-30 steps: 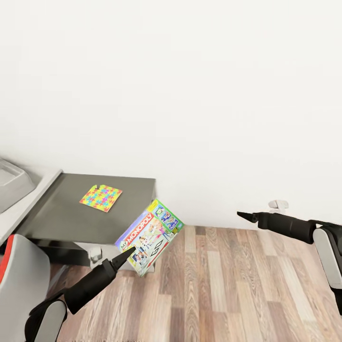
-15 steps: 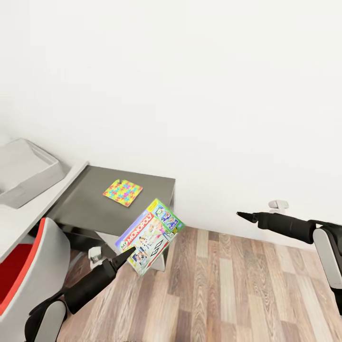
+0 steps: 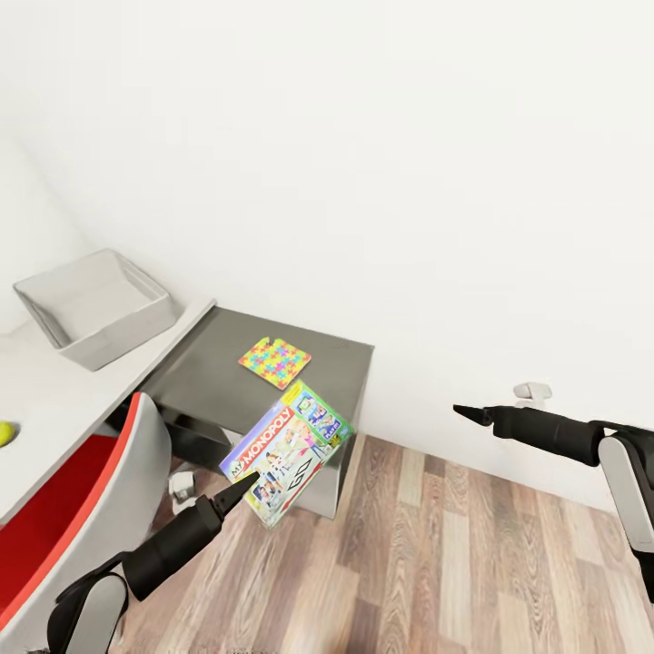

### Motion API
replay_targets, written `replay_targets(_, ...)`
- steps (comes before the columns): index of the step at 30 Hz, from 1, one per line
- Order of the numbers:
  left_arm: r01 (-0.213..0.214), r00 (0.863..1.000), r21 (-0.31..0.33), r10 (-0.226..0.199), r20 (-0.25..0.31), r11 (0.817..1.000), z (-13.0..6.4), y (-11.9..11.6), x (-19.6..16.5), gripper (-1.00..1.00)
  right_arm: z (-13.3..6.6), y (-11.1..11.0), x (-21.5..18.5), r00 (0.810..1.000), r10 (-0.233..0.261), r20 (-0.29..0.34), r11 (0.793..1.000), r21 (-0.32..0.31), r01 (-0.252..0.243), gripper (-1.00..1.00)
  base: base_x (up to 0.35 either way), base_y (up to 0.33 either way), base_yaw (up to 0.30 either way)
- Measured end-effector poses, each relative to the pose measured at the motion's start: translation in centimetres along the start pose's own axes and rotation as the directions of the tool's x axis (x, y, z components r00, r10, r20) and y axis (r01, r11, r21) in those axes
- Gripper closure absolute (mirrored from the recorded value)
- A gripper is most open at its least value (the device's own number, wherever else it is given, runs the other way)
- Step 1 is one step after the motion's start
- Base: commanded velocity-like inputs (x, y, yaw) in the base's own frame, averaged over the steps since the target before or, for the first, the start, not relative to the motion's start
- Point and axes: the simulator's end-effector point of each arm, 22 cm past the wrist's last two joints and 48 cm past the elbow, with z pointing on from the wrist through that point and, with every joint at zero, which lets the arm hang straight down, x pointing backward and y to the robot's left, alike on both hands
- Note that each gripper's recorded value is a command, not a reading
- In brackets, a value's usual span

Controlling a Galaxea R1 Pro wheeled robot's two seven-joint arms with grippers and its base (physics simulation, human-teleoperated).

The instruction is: Put all the toys in the child's room - the three board games (two on the bed and one on the table), the two jigsaw puzzles on the table, and the tennis ball on the table - inside the toy box on the table in the child's room.

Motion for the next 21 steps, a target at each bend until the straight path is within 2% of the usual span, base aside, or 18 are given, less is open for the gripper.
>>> replay_targets(8, 0.002, 1.000, 0.005, -0.002, 0.001, 1.000, 0.01, -0.15, -0.03, 1.00, -0.12, -0.04, -0.09, 1.000, -0.001, 0.002, 1.000, 0.001, 0.001, -1.00, 0.000, 0.000, 0.223)
replay_targets(21, 0.004, 1.000, 0.006, -0.004, -0.002, 1.000, 0.08, -0.10, 0.08, 1.00, -0.06, -0.15, 0.01, 1.000, 0.000, -0.001, 1.000, 0.001, 0.000, -1.00, 0.000, 0.000, 0.049)
